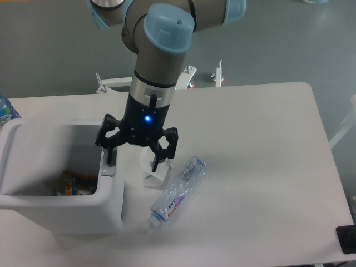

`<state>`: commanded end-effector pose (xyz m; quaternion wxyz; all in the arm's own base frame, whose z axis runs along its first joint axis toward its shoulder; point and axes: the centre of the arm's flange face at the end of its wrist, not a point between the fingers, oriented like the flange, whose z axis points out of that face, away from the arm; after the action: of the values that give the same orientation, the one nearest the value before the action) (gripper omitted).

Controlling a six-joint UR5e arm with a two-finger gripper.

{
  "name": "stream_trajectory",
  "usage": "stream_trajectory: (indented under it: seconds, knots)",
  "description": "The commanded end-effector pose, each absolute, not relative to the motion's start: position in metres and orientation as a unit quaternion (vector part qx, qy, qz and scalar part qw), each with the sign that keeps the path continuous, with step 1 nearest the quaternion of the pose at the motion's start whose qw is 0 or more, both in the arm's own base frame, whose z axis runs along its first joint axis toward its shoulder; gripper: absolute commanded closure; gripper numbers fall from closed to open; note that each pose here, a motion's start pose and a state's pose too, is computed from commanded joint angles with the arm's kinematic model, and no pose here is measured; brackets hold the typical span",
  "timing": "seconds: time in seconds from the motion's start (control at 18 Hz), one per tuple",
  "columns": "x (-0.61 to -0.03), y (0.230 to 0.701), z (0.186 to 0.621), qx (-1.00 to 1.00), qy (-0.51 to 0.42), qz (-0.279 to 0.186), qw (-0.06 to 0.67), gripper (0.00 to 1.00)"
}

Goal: Open the trash can
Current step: 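Lift the gripper up away from the tab as the lid swings open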

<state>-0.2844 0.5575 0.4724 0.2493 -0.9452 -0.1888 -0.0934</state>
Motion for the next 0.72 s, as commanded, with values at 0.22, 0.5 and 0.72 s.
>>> stream_trajectory:
  seconds: [0.22, 0.5, 0.72]
  knots:
    - [-0.285, 0.558, 0.485, -0.944, -0.185, -0.087, 0.259, 0.00]
    - [-0.308, 0.554, 0.549, -0.932, -0.182, -0.049, 0.309, 0.00]
    - [-0.356, 0.524, 0.590, -0.918, -0.205, -0.010, 0.340, 0.00]
